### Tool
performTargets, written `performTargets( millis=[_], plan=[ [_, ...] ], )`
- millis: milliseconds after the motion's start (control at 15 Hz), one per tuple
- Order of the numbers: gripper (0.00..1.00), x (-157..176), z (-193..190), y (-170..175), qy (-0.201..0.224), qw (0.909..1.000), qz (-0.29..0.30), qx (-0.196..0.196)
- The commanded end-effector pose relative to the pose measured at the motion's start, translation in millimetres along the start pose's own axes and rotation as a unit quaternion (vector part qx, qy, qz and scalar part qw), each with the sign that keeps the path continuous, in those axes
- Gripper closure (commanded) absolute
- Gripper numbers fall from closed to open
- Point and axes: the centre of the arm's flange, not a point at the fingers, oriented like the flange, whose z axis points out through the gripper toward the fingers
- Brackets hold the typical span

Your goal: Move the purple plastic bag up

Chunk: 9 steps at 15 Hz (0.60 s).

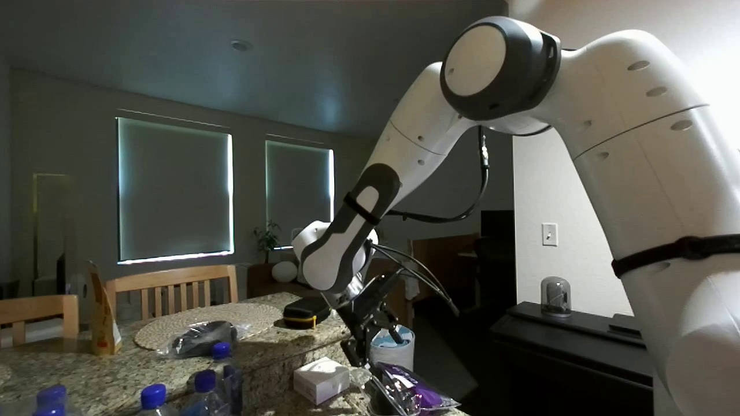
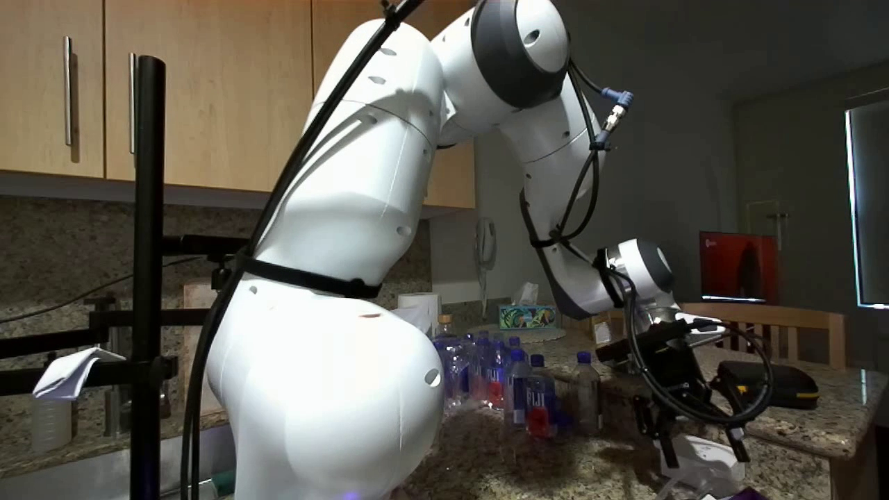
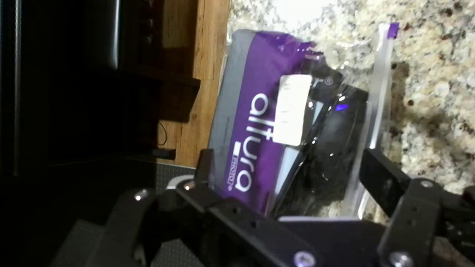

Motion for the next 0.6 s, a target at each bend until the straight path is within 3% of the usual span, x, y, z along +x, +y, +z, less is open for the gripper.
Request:
performTargets(
  millis=[0, 333, 533],
  plan=[
    [0.00, -3, 18, -33, -0.036, 0.9993, 0.005, 0.002],
    [0.00, -9, 35, -73, -0.048, 0.9986, 0.020, 0.004],
    [0.00, -13, 38, -86, -0.032, 0.9984, 0.045, -0.012]
  ],
)
